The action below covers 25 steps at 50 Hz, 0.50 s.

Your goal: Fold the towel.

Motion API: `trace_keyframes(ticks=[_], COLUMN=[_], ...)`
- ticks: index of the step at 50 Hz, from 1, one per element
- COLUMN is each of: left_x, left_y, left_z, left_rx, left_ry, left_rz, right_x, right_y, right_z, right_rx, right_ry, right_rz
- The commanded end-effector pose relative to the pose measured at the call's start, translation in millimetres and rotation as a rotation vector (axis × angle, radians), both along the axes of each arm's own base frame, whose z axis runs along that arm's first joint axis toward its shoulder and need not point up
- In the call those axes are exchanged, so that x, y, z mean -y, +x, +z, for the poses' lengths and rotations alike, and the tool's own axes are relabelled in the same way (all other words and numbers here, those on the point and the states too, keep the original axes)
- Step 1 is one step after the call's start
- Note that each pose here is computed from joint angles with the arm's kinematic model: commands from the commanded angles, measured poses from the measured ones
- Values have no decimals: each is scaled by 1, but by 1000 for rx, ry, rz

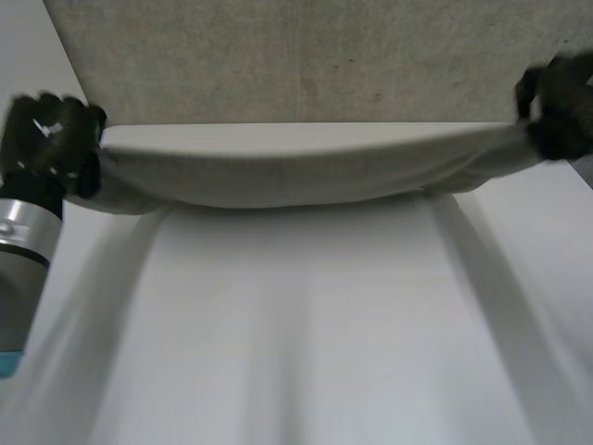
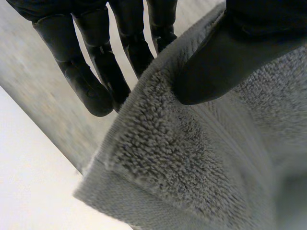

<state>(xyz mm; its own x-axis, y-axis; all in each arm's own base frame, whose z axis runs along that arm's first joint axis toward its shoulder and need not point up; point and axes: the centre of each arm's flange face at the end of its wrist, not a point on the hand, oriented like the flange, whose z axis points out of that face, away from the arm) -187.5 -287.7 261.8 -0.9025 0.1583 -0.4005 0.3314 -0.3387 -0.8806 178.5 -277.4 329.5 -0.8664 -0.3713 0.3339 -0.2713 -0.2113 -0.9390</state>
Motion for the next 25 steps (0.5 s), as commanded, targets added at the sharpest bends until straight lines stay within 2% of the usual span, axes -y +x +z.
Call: trace_keyframes(ticks=[1, 5, 7, 16, 25], left_x=[-27, -34, -39, -31, 13], left_y=[3, 3, 1, -3, -14], left_z=[25, 9, -12, -70, -101], left_rx=[11, 30, 49, 76, 114], left_ry=[51, 151, 250, 457, 516], left_rz=[-9, -30, -64, -109, -113], right_x=[-15, -18, -17, -5, 28], right_y=[-12, -12, -12, -12, -4], right_z=[31, 6, -5, -78, -105], right_rx=[-207, -378, -409, -428, -448], right_ry=[-15, 65, 98, 345, 333], right_rz=[-9, 9, 20, 76, 56])
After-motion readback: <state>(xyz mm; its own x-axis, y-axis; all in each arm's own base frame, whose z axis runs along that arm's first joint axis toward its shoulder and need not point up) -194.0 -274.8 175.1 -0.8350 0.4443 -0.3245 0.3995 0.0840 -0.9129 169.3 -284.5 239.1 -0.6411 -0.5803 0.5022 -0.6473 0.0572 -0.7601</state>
